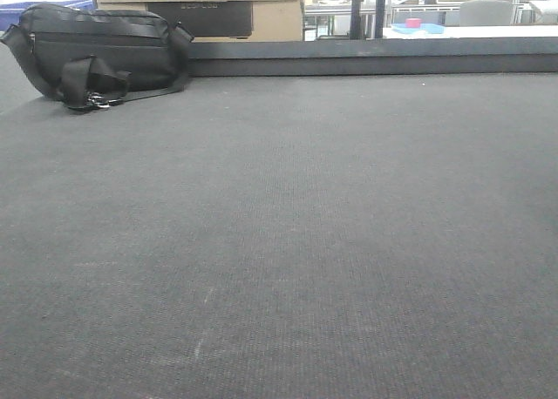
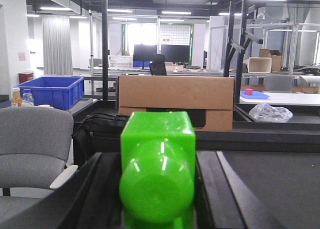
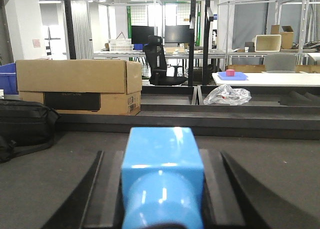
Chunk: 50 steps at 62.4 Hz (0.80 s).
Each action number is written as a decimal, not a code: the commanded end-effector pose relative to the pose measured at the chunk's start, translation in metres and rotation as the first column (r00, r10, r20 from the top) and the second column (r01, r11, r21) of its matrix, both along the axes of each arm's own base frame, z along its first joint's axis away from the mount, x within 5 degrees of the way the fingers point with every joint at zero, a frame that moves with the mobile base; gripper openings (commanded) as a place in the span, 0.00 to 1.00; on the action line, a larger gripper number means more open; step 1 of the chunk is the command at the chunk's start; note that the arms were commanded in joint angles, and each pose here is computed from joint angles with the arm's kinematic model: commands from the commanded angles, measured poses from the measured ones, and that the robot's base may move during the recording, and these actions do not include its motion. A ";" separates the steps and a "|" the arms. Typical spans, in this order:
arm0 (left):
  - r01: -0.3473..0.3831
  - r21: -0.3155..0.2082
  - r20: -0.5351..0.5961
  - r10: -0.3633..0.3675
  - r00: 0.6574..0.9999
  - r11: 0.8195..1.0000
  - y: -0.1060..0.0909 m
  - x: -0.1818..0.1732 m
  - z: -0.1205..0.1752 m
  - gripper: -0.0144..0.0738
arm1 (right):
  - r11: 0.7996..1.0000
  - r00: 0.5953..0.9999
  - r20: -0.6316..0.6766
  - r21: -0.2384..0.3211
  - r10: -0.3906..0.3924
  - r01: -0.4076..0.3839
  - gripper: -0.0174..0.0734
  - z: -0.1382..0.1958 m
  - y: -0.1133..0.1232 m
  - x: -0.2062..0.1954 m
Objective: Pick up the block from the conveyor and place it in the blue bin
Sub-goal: 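Lift both held blocks up off the conveyor belt, then drive the base away from the conveyor holding both blocks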
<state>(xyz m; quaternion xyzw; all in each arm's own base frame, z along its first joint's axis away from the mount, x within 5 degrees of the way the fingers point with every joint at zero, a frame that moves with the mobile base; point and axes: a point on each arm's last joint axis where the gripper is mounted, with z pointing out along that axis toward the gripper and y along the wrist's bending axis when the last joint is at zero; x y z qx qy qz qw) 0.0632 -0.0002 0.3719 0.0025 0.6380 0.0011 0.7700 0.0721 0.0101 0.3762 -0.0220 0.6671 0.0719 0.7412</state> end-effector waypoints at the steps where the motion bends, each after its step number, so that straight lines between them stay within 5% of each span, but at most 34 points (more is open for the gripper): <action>1: -0.003 -0.002 0.018 0.003 1.000 1.000 0.000 -0.001 0.001 0.04 | 1.000 1.000 0.029 0.000 -0.005 0.005 0.02 0.002 -0.001 -0.001; 50: -0.003 -0.002 0.018 0.003 1.000 1.000 0.000 -0.001 0.001 0.04 | 1.000 1.000 0.029 0.000 -0.005 0.005 0.02 0.002 -0.001 -0.001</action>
